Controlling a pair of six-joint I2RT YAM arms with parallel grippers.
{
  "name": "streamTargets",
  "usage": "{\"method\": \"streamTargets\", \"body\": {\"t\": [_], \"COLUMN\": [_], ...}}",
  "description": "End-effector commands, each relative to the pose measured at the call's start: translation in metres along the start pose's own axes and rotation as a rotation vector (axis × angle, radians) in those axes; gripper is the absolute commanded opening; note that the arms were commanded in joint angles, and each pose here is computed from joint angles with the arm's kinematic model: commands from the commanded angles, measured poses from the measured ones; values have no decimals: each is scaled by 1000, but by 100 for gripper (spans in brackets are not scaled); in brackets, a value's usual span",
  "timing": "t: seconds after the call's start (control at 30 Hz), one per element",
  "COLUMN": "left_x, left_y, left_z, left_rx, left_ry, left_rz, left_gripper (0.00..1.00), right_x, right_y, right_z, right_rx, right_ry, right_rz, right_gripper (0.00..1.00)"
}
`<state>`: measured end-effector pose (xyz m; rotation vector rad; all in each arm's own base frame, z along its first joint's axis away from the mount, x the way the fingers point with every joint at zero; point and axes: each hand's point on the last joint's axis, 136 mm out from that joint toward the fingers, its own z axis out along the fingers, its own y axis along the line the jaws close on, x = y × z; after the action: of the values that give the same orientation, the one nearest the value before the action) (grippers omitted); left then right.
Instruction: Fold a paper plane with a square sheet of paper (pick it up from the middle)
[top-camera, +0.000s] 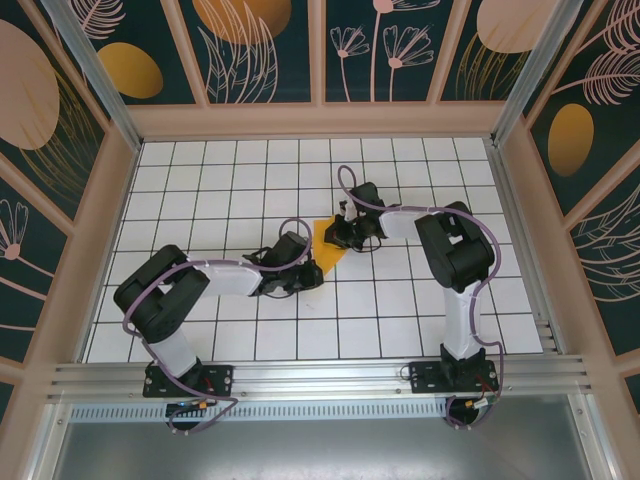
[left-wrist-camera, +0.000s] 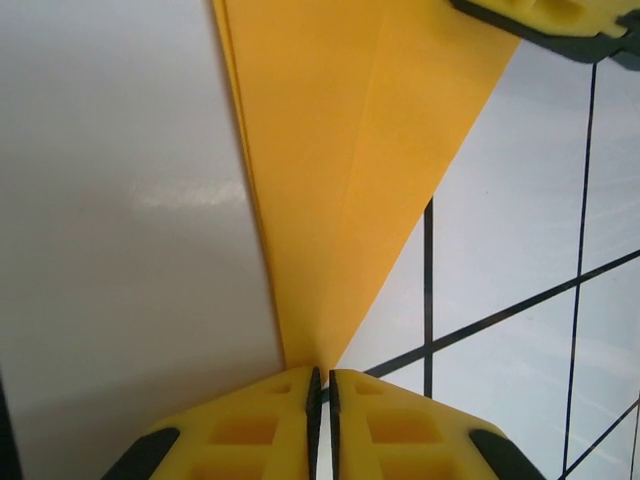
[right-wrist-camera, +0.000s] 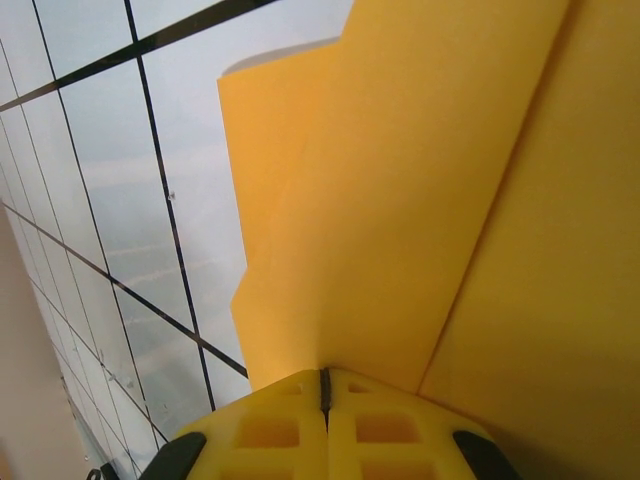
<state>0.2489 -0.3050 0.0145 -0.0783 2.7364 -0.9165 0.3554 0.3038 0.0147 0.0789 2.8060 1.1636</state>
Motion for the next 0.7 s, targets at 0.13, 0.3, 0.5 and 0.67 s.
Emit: {"method": "streamTargets", "body": {"t": [0.13, 0.3, 0.5, 0.67], "left_x": [-1, -46, -71, -69], "left_y": [-10, -31, -43, -40], "left_z": [-18, -31, -35, -44], "left_rx": [-20, -7, 70, 64], "left_ry": [-8, -140, -197, -204], "left_rz": [35, 64, 42, 12], "left_gripper": [17, 20, 21, 26], "right_x": [14, -2, -20, -32], "right_y": [-79, -83, -70, -57], "right_z": [15, -6, -27, -36], "right_rx": [234, 236, 193, 166], "right_ry": [-21, -142, -251, -285], "right_rz": [128, 190, 220, 208], "right_gripper": [3, 3, 3, 3]}}
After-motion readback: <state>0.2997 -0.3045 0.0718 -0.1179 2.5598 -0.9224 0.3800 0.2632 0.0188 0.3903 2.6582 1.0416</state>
